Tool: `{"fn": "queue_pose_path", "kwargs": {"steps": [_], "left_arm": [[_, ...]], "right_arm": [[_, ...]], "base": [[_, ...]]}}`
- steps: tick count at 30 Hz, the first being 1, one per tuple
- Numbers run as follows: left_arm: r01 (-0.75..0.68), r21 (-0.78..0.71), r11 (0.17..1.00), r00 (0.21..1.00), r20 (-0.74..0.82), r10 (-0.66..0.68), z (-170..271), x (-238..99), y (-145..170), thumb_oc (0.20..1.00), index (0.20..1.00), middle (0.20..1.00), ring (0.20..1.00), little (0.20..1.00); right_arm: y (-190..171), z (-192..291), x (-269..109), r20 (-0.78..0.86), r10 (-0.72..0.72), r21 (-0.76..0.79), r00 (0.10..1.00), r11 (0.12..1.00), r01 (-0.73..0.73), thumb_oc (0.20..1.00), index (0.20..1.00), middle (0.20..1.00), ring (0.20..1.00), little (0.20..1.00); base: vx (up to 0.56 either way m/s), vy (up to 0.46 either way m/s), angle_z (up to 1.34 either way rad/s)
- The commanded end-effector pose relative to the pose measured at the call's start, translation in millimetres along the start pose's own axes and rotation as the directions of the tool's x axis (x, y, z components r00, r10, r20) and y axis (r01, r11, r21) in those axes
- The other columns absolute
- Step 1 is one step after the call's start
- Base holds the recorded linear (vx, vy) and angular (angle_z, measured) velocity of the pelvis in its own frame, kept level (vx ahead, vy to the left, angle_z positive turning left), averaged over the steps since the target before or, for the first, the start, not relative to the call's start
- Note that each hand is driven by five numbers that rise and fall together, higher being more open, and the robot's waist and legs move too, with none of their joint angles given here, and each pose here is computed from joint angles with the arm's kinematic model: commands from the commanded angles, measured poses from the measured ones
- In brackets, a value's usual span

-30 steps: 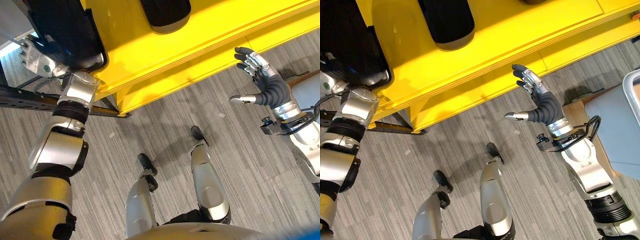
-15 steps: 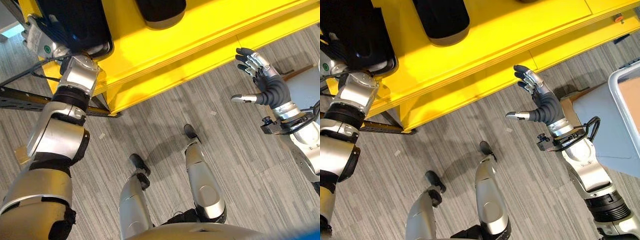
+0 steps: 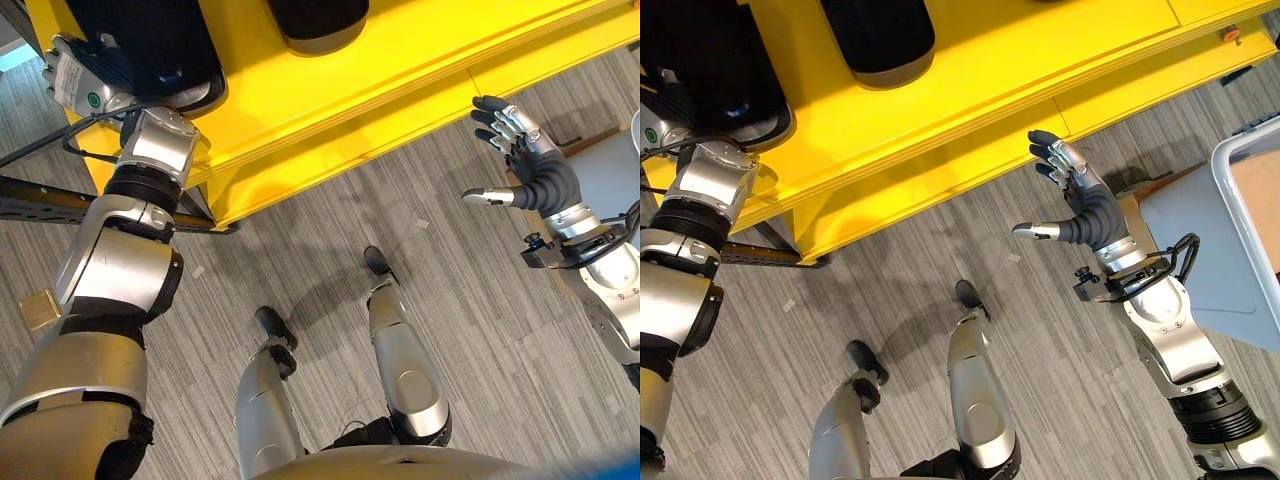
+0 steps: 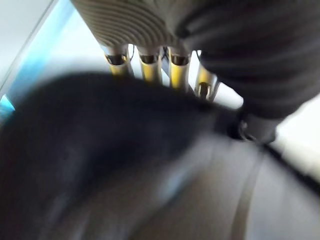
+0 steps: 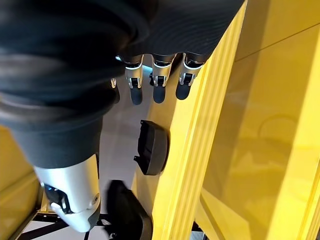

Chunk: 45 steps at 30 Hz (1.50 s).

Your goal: Move parts from the plastic box to the shelf.

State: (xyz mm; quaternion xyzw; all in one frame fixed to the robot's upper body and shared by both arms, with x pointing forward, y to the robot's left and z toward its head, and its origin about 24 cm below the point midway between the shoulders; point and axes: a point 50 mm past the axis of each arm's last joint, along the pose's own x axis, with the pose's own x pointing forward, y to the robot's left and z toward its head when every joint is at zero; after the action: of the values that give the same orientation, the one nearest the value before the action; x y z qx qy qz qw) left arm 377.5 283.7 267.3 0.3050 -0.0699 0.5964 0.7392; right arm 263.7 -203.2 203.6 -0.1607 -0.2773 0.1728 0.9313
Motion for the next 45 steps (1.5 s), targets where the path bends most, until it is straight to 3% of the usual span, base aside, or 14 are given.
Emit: {"fn": "queue_pose_path", "kwargs": {"steps": [1,5,7,15,18,21,23,26,28,31,37,39,41,45], "left_arm": [[-0.173,-0.033,0.984,0.985,-0.028,0.172,1,34,32,1.000,1.000,1.000,1.000,1.000],[-0.209,-0.040,0.977,0.978,-0.035,0.208,3,33,34,1.000,1.000,1.000,1.000,1.000],[-0.311,-0.071,0.948,0.949,0.029,0.313,12,36,44,1.000,1.000,1.000,1.000,1.000],[-0.503,-0.197,0.841,0.858,0.005,0.514,30,36,64,1.000,1.000,1.000,1.000,1.000],[-0.618,-0.341,0.708,0.761,-0.034,0.648,40,37,81,1.000,1.000,1.000,1.000,1.000],[-0.586,-0.519,0.623,0.735,-0.017,0.678,47,35,91,1.000,1.000,1.000,1.000,1.000],[-0.474,-0.583,0.659,0.798,0.032,0.602,42,22,81,1.000,1.000,1.000,1.000,1.000],[-0.262,-0.645,0.717,0.885,0.135,0.445,12,-25,54,1.000,1.000,1.000,1.000,1.000],[-0.044,-0.662,0.748,0.936,0.234,0.262,-8,-71,45,1.000,1.000,1.000,1.000,1.000],[0.285,-0.651,0.704,0.919,0.393,-0.008,-34,-143,55,1.000,1.000,1.000,1.000,1.000],[0.507,-0.546,0.667,0.829,0.522,-0.203,-51,-158,59,1.000,1.000,1.000,1.000,1.000],[0.574,-0.503,0.646,0.781,0.573,-0.248,-52,-159,59,1.000,1.000,1.000,1.000,1.000],[0.671,-0.407,0.620,0.716,0.572,-0.399,-73,-159,53,1.000,1.000,1.000,1.000,1.000],[0.682,-0.354,0.640,0.707,0.540,-0.456,-94,-155,52,1.000,1.000,1.000,1.000,1.000]], "right_arm": [[-17,20,12,0.127,-0.085,0.010,0.988,0.996,0.084,1.000,1.000,1.000,1.000,1.000],[-17,20,12,0.117,-0.094,0.015,0.989,0.996,0.093,1.000,1.000,1.000,1.000,1.000],[-18,19,9,0.117,-0.096,0.017,0.988,0.995,0.094,1.000,1.000,1.000,1.000,1.000],[-17,13,-3,0.110,-0.098,0.025,0.989,0.995,0.096,1.000,1.000,1.000,1.000,1.000],[-14,10,-11,0.111,-0.107,0.027,0.988,0.994,0.105,1.000,1.000,1.000,1.000,1.000],[-9,6,-26,0.116,-0.107,0.046,0.988,0.994,0.102,1.000,1.000,1.000,1.000,1.000],[-3,6,-33,0.126,-0.100,0.063,0.987,0.994,0.093,1.000,1.000,1.000,1.000,1.000],[10,10,-41,0.154,-0.090,0.114,0.984,0.991,0.072,1.000,1.000,1.000,1.000,1.000],[27,24,-39,0.224,0.008,0.115,0.975,0.993,-0.034,1.000,1.000,1.000,1.000,1.000],[50,45,-14,0.324,0.095,0.104,0.941,0.985,-0.135,1.000,1.000,1.000,1.000,1.000],[89,64,28,0.394,0.207,0.092,0.895,0.960,-0.263,1.000,1.000,1.000,1.000,1.000],[98,63,36,0.382,0.281,0.012,0.880,0.951,-0.309,1.000,1.000,1.000,1.000,1.000],[100,61,46,0.312,0.403,-0.165,0.860,0.915,-0.369,1.000,1.000,1.000,1.000,1.000],[94,52,57,0.214,0.435,-0.210,0.875,0.895,-0.394,1.000,1.000,1.000,1.000,1.000]], "base": [[-0.02,-0.038,0.00],[-0.01,-0.016,0.00],[0.00,0.000,0.00],[-0.01,-0.007,0.00],[-0.03,-0.042,0.01],[-0.05,-0.064,0.10],[-0.09,-0.105,0.06],[-0.10,-0.148,0.15],[-0.07,-0.156,0.37],[-0.11,-0.202,0.80],[-0.08,-0.099,0.81],[-0.04,-0.078,0.04],[-0.04,-0.142,0.16],[-0.03,-0.066,0.06]]}}
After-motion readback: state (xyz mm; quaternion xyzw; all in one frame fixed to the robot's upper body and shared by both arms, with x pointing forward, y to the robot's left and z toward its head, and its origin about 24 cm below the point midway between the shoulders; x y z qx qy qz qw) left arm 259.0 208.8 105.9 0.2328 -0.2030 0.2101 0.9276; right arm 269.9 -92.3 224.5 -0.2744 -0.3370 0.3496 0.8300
